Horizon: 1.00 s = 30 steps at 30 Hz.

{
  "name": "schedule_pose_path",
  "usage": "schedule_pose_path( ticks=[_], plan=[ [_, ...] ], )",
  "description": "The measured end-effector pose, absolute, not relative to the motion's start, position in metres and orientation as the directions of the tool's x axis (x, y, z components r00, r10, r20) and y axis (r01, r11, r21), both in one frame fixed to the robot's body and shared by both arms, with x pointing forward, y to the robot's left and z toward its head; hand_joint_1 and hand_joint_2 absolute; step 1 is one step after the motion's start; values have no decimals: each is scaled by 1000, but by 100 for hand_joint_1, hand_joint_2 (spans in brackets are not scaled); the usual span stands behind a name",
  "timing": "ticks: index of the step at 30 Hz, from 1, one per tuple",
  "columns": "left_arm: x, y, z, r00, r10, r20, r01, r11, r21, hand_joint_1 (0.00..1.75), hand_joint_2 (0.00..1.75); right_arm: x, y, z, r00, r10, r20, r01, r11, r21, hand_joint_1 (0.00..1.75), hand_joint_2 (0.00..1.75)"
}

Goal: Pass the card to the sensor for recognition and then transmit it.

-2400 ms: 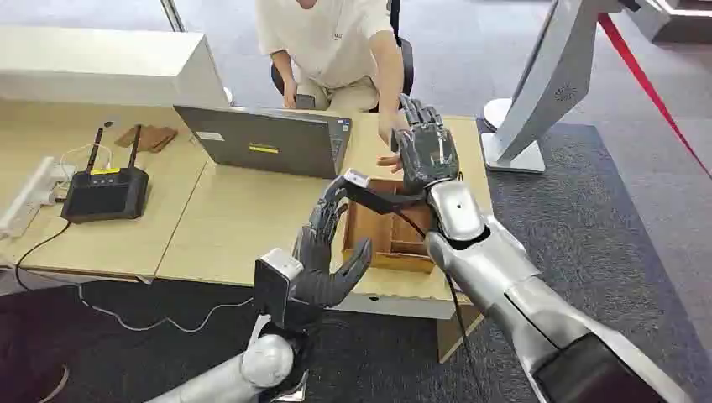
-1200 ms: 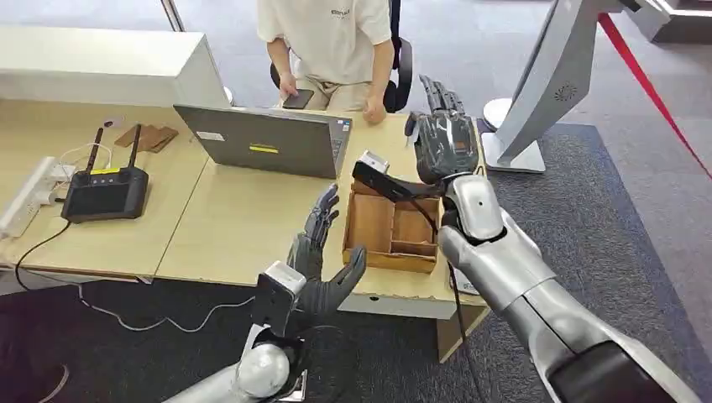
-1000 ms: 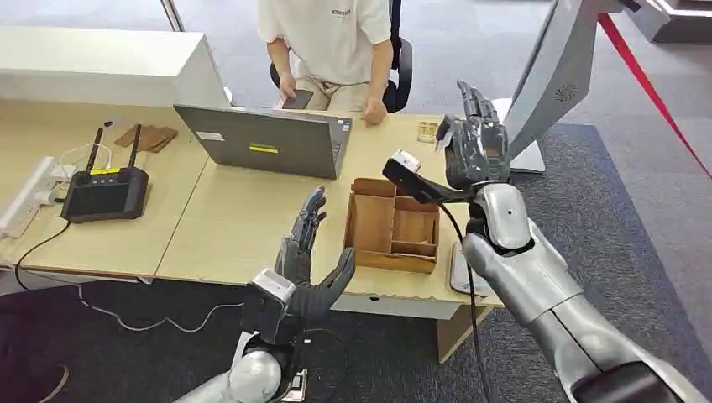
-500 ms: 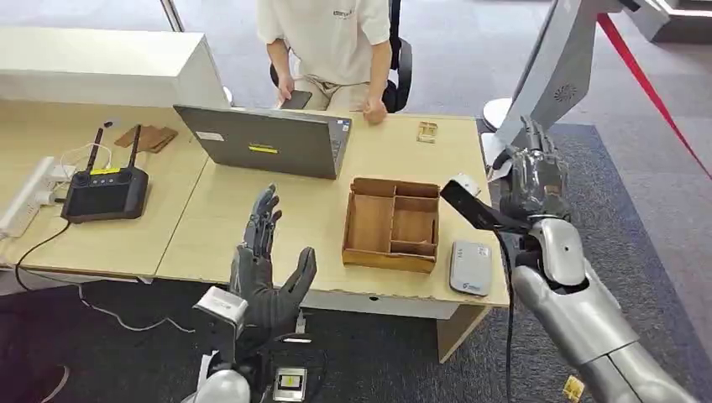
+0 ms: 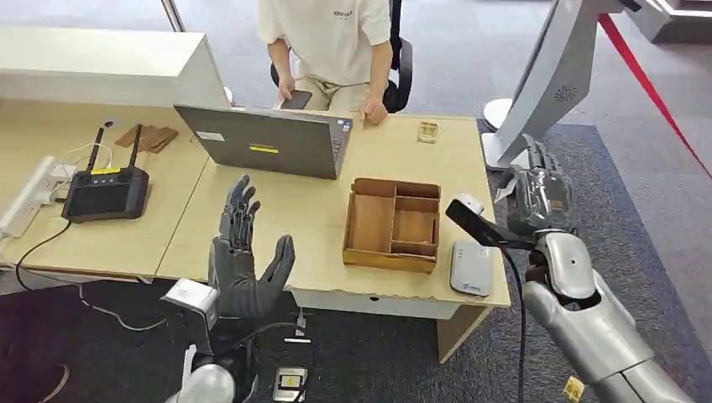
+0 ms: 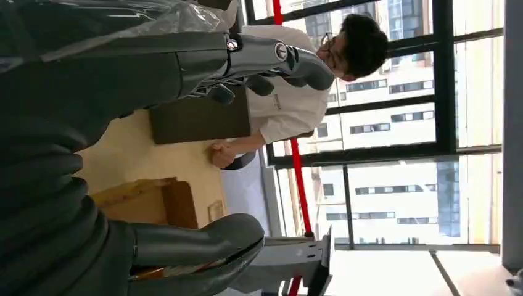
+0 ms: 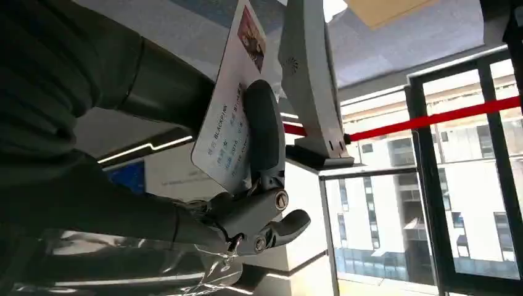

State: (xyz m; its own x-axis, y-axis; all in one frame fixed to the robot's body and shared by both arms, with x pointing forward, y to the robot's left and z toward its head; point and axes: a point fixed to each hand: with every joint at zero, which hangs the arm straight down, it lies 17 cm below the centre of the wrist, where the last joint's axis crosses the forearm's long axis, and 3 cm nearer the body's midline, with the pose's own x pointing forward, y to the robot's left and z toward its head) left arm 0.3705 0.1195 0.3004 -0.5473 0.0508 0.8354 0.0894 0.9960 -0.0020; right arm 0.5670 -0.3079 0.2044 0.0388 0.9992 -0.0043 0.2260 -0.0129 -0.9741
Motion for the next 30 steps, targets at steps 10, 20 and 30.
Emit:
schedule_pose_path(
  ticks=[10,20,30],
  plan=[
    [376,127,298,-534,31,845,66,998,5,0,175,541,-317,143,45,999,-22,104,-27,-994,175,175],
    [377,131,293,-518,25,855,55,998,4,0,175,528,-321,102,40,999,-37,16,-38,-999,175,175],
    [378,132,289,-504,20,864,54,999,9,0,175,520,-312,80,19,999,-40,-25,-39,-999,175,175]
  ],
)
